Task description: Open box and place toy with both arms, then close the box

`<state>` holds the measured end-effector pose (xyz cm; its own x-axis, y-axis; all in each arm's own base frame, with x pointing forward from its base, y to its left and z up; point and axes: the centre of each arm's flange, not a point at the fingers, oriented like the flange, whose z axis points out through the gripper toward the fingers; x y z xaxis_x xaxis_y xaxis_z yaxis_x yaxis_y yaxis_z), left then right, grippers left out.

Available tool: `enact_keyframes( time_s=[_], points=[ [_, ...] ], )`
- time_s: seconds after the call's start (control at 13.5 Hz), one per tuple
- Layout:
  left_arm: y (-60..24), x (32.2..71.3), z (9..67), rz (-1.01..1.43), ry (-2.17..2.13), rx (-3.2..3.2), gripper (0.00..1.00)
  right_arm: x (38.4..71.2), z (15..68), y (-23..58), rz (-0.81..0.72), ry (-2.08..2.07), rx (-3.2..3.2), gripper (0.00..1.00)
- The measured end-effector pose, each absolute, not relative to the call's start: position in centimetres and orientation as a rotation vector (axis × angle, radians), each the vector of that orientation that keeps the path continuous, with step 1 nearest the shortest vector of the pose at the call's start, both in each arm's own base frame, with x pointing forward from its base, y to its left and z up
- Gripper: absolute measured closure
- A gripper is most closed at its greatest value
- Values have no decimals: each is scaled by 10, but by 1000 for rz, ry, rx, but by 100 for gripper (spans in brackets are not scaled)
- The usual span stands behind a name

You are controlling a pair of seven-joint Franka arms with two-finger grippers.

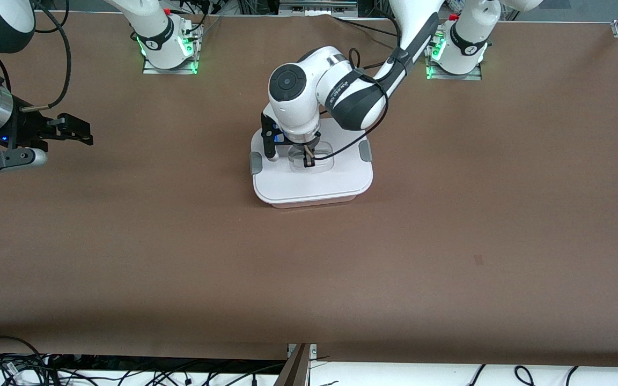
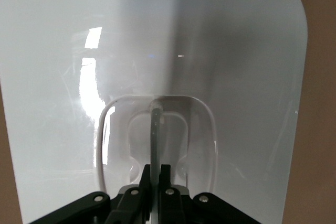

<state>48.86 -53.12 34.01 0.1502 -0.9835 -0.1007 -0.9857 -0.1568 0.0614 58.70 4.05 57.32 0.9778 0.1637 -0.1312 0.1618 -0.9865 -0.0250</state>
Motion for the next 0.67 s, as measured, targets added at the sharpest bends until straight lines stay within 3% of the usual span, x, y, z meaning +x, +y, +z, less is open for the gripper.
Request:
enact_keyframes(
  time_s=[0.15,0.22,0.67],
  points=[
    [-531,489,340,181,2027,-2368,93,587,574,39,206,-257,-3118,0],
    [-531,489,340,184,2024,-2369,87,586,575,39,205,-257,-3120,0],
    [-522,506,384,107,1984,-2404,26,583,580,36,195,-251,-3122,0]
  ],
)
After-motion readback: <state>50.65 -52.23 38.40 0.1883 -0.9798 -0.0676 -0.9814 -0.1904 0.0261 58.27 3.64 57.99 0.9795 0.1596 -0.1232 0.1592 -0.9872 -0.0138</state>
